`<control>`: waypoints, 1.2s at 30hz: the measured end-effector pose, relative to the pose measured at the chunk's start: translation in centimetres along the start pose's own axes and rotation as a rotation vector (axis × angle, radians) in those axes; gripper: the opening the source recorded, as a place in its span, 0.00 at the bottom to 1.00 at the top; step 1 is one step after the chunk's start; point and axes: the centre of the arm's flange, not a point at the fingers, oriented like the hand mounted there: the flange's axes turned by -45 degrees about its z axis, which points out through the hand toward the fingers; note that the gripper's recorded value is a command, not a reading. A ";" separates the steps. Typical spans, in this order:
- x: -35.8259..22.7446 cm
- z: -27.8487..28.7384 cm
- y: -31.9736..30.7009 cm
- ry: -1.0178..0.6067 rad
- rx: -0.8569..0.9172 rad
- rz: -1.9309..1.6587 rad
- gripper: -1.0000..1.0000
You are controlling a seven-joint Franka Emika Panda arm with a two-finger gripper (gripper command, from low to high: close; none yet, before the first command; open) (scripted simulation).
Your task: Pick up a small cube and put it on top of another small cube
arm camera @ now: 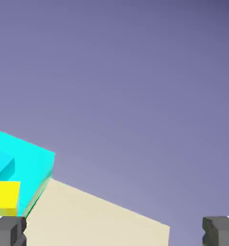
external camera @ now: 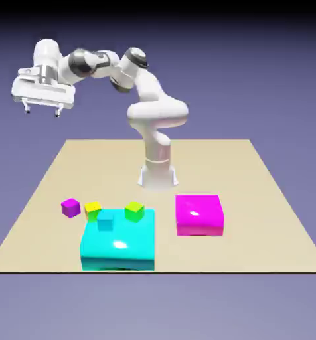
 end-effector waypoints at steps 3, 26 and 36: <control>-5.1 2.0 0.5 0.008 0.069 -0.020 0.50; -24.8 21.5 -7.0 0.133 0.501 -0.154 0.00; -7.6 18.2 -6.7 0.217 0.419 -0.223 0.00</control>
